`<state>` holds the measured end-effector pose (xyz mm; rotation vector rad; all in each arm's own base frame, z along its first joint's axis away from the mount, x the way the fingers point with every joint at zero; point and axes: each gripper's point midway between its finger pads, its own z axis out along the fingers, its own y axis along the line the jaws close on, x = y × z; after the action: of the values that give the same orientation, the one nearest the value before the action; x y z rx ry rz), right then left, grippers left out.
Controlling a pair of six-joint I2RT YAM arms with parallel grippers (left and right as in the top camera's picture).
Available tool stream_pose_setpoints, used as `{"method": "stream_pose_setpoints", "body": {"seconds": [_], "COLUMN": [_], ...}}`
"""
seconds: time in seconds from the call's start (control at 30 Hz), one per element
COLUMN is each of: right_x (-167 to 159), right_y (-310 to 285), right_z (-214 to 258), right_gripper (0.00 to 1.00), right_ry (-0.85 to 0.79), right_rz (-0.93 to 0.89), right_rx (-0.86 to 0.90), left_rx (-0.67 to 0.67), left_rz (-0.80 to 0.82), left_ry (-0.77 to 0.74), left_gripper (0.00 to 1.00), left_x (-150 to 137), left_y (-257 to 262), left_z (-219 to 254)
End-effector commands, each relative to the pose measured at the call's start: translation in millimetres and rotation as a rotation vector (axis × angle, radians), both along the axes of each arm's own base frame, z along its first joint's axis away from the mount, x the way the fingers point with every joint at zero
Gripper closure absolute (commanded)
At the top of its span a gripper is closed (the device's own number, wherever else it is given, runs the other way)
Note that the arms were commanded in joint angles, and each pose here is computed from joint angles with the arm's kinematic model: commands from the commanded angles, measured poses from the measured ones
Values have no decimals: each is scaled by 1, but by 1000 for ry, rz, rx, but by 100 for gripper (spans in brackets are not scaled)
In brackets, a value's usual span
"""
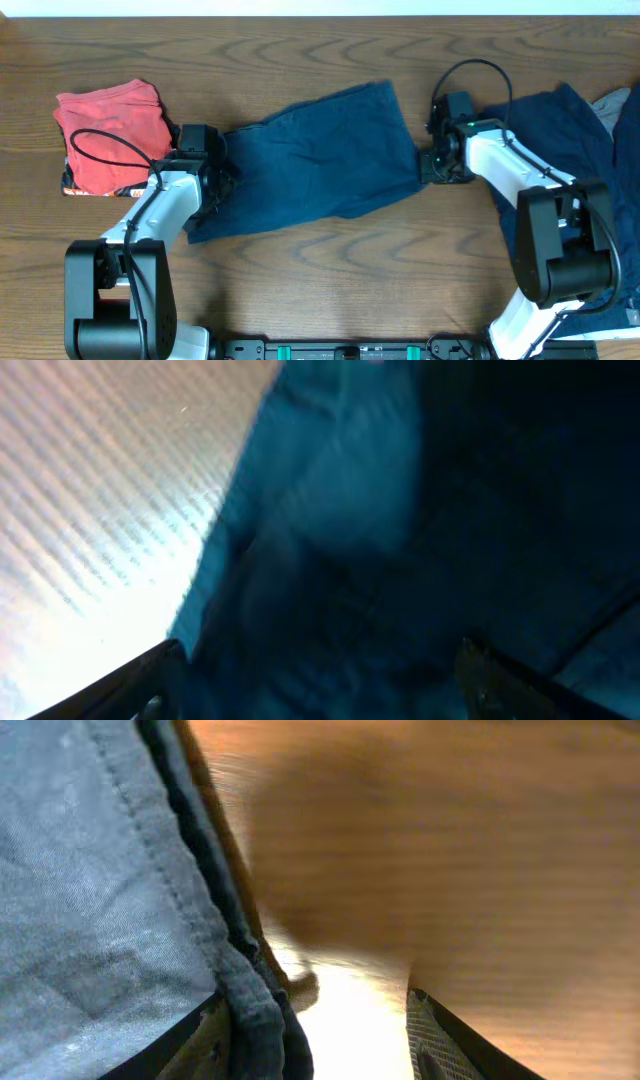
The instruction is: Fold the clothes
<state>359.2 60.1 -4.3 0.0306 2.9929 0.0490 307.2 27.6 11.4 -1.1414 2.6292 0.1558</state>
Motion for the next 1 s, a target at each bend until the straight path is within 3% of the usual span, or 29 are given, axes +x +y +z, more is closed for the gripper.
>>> {"method": "stream_pose_setpoints", "body": {"seconds": [0.0, 0.13, 0.4, 0.47, 0.73, 0.9, 0.97], "right_x": [-21, -17, 29, 33, 31, 29, 29], "right_y": [-36, -24, 25, 38, 38, 33, 32], "right_z": [-17, -15, 34, 40, 33, 32, 32], "right_gripper": [46, 43, 41, 41, 40, 40, 41], "right_ry": [83, 77, -122, -155, -158, -148, -145], "right_rz": [-100, -88, 24, 89, 144, 127, 124], "right_rx": [-92, 32, 295, 336, 208, 195, 195], "left_rx": [-6, 1, 10, 10, 2, -22, -40], "left_rz": [1, -31, -78, -78, -80, -86, -92], "left_ry": [2, -7, 31, 19, -86, -81, -79], "left_gripper": [9, 7, 7, 2, 2, 0, 12], "left_x": [-1, 3, -4, -2, 23, 22, 21], "left_y": [0, 0, 0, 0, -2, -6, -9], "left_z": [-3, -2, -2, -1, 5, 3, 2]}}
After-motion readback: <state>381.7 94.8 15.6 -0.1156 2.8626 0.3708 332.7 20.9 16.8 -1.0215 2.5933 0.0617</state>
